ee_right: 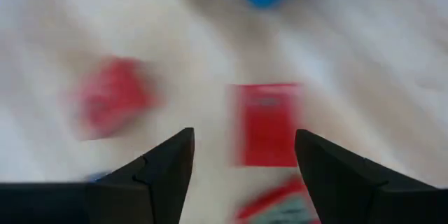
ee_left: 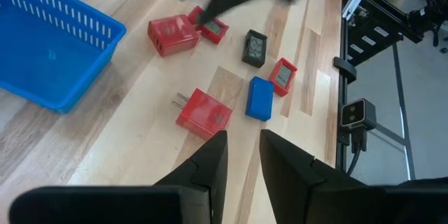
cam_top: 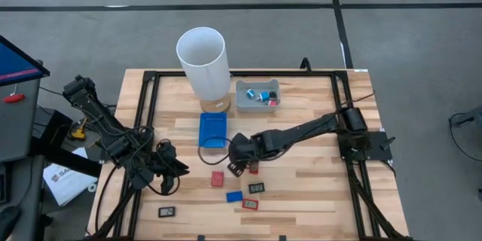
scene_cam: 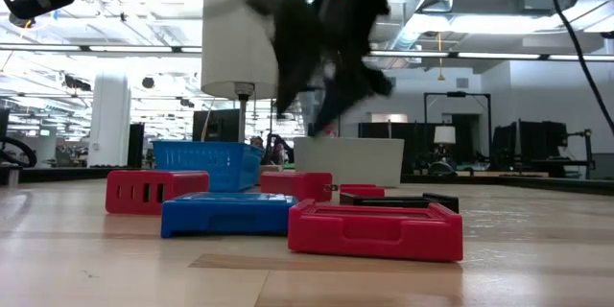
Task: Pick & Place Office items
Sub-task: Put the top red charger adapter into the gray bin
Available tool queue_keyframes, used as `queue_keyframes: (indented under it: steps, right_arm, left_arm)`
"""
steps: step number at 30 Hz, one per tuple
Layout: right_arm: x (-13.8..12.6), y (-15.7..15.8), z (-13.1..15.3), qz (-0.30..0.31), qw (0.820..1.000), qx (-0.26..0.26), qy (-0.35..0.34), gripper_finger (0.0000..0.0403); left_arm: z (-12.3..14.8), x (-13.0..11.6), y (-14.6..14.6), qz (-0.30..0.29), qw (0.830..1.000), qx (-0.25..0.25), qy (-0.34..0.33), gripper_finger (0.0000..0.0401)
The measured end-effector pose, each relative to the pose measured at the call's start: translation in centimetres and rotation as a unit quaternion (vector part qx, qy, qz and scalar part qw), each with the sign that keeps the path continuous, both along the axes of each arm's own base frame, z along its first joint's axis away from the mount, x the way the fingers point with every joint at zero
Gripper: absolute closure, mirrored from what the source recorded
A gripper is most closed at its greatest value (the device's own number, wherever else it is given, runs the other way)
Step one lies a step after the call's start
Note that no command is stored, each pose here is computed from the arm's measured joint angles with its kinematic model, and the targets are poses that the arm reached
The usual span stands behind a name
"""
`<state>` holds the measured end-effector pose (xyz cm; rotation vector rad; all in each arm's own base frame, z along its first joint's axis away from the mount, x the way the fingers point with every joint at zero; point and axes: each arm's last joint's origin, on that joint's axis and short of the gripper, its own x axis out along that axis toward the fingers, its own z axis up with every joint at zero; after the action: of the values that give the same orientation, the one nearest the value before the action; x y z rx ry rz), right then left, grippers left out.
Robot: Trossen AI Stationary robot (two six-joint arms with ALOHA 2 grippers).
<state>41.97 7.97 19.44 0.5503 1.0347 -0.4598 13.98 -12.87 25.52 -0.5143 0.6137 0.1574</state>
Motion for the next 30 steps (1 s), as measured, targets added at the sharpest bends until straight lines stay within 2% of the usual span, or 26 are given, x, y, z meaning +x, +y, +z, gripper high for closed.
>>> queue_keyframes:
  steps: [2,5,8,11,16,22,26,30]
  right_arm:
    - [0.3,0.2,0.4,0.0,0.999,0.029,-0.016,0.0162]
    - [0.0,0.2,-0.5,-0.022,0.999,0.041,0.005,0.0162]
    - [0.3,0.3,0.0,-0.024,0.999,0.044,-0.012,0.0162]
    - [0.1,0.2,-0.3,-0.025,0.999,0.039,0.002,0.0162]
    - [0.2,-0.8,-0.2,-0.028,1.0,0.009,0.001,0.0162]
    - [0.5,-1.2,-0.1,-0.045,0.998,0.04,-0.01,0.0156]
    - [1.0,-0.9,1.1,-0.009,0.998,0.066,-0.023,0.0138]
    - [1.1,-1.1,1.6,0.008,0.998,0.054,-0.024,0.0134]
  left_arm:
    - [0.0,0.0,0.0,0.004,1.0,0.003,-0.003,0.032]
    - [0.0,0.0,0.0,0.005,1.0,0.004,-0.004,0.032]
    - [0.0,0.0,0.0,0.006,1.0,0.003,-0.004,0.032]
    - [0.0,0.0,0.0,0.008,1.0,0.003,-0.005,0.032]
    - [0.1,0.0,0.0,0.008,1.0,0.001,-0.007,0.032]
    - [0.1,0.1,0.0,0.008,1.0,-0.003,-0.01,0.032]
    - [0.2,0.1,-0.1,0.008,1.0,-0.006,-0.013,0.032]
    - [0.2,0.1,-0.1,0.008,1.0,-0.006,-0.013,0.032]
